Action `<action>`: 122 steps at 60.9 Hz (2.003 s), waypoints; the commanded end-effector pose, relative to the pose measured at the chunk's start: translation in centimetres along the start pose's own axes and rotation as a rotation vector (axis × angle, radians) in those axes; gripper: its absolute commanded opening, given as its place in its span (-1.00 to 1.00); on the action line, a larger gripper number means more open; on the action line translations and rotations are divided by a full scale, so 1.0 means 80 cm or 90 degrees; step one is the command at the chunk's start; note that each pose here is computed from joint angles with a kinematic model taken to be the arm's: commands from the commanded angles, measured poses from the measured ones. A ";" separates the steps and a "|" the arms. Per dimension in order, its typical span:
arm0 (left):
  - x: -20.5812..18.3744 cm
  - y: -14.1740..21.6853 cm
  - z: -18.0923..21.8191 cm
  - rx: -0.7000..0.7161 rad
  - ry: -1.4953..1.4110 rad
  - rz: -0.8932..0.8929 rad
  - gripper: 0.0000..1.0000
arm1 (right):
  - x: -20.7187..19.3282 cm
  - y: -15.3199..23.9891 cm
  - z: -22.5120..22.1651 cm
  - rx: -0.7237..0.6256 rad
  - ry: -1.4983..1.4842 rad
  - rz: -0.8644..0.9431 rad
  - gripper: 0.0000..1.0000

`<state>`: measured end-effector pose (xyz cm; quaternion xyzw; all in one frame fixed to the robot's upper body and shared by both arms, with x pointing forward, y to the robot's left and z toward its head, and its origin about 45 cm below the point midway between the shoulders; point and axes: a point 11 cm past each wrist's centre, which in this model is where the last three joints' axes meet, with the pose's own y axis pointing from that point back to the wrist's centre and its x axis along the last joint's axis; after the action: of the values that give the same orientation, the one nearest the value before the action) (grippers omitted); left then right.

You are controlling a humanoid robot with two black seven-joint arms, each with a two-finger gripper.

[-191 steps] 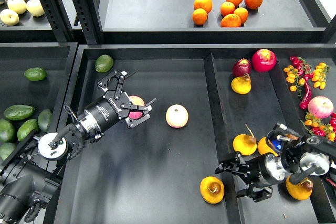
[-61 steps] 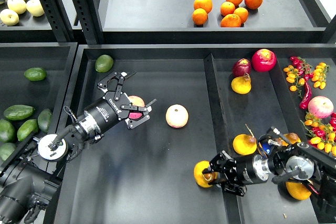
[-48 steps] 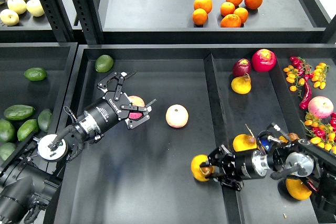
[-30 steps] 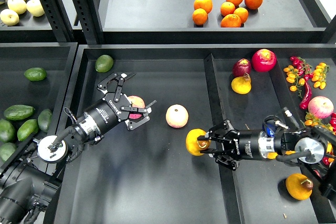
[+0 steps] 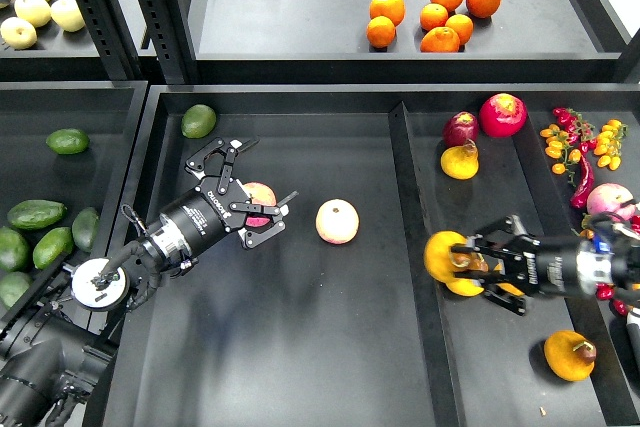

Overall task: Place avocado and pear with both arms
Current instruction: 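Lift the pear and carry it toward the pear bin, then lower the pear into the pear bin and open the right gripper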

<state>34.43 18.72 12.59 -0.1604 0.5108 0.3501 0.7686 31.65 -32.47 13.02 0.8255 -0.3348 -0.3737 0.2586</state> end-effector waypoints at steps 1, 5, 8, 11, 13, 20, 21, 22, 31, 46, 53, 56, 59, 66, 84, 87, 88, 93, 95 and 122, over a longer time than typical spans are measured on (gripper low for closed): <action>0.000 0.000 0.001 -0.001 0.000 -0.001 0.97 | 0.016 0.020 0.019 -0.025 -0.015 0.025 -0.91; 0.000 0.000 0.000 -0.001 0.000 0.000 0.97 | 0.019 0.023 0.026 -0.036 -0.017 0.031 -0.91; 0.000 0.000 0.000 0.000 0.000 0.000 0.97 | 0.022 0.024 0.034 -0.045 -0.023 0.035 -0.91; 0.000 0.000 0.000 0.000 0.000 0.000 0.97 | 0.024 0.025 0.042 -0.052 -0.028 0.038 -0.91; 0.000 0.000 0.000 -0.001 0.000 0.000 0.97 | 0.025 0.025 0.051 -0.059 -0.035 0.039 -0.91; 0.000 0.000 0.000 -0.001 0.000 0.000 0.97 | 0.029 0.029 0.066 -0.071 -0.045 0.046 -0.90; 0.000 0.000 0.000 -0.001 0.000 0.000 0.97 | 0.029 0.028 0.068 -0.072 -0.046 0.046 -0.90; 0.000 0.000 0.000 -0.001 0.000 0.000 0.97 | 0.029 0.029 0.069 -0.074 -0.047 0.047 -0.90; 0.001 0.000 0.000 0.000 0.001 0.001 0.97 | 0.033 0.031 0.093 -0.092 -0.065 0.053 -0.90; 0.001 0.000 0.000 0.001 0.001 0.001 0.97 | 0.051 0.040 0.116 -0.112 -0.084 0.086 -0.89; 0.001 0.000 0.000 0.001 0.001 0.001 0.97 | 0.054 0.040 0.127 -0.119 -0.096 0.091 -0.88; 0.001 0.000 0.000 0.001 0.001 0.001 0.97 | 0.055 0.039 0.130 -0.120 -0.101 0.093 -0.87; 0.001 0.000 0.000 0.000 0.001 0.001 0.97 | 0.056 0.038 0.134 -0.122 -0.105 0.094 -0.86; 0.000 0.000 0.000 0.001 0.000 0.000 0.97 | 0.056 0.028 0.145 -0.126 -0.121 0.092 -0.84; 0.001 0.000 0.000 0.000 0.001 0.001 0.97 | 0.060 0.018 0.161 -0.135 -0.141 0.100 -0.74; 0.001 0.000 0.000 0.001 0.001 0.001 0.97 | 0.059 0.014 0.162 -0.135 -0.144 0.099 -0.69; 0.001 0.000 0.000 0.001 0.001 0.001 0.97 | 0.059 0.013 0.163 -0.136 -0.145 0.098 -0.68; 0.001 0.000 0.000 0.001 0.001 0.001 0.97 | 0.061 0.009 0.164 -0.134 -0.151 0.101 -0.57; 0.001 0.000 0.000 0.000 0.001 0.001 0.97 | 0.062 0.010 0.166 -0.133 -0.154 0.104 -0.48; 0.001 0.000 0.000 0.001 0.001 0.001 0.97 | 0.062 0.007 0.164 -0.132 -0.152 0.104 0.45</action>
<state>34.41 18.73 12.54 -0.1597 0.5114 0.3502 0.7683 23.55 -38.89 3.45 0.7140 -0.3890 -0.4788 0.3310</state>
